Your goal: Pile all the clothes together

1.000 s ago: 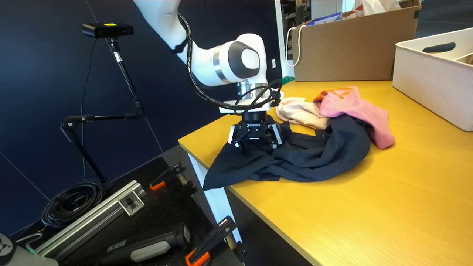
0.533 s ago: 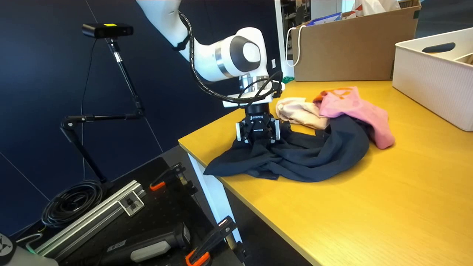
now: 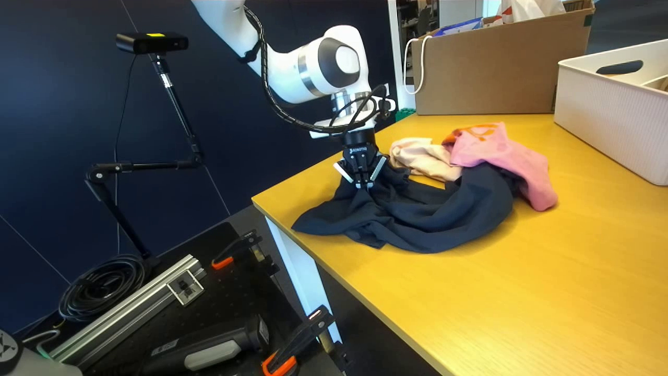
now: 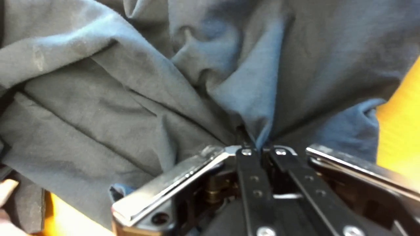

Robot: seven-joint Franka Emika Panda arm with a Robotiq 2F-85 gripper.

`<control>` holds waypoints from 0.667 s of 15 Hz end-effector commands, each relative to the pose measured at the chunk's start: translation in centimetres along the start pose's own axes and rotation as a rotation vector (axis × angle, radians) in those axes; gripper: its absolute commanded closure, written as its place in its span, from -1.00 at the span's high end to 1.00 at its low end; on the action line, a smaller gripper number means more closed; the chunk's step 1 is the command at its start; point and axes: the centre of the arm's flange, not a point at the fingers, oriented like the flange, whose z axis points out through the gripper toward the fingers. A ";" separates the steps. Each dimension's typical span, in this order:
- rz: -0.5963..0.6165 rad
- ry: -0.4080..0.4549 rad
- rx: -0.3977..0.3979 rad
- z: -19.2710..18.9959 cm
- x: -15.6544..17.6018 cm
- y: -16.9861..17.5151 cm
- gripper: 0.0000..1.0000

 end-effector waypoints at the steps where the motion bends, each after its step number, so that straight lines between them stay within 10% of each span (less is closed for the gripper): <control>1: 0.034 0.086 -0.027 -5.6 -0.9 -1.1 -0.97; 10: 0.238 0.394 -0.092 -25.1 -8.0 6.6 -0.97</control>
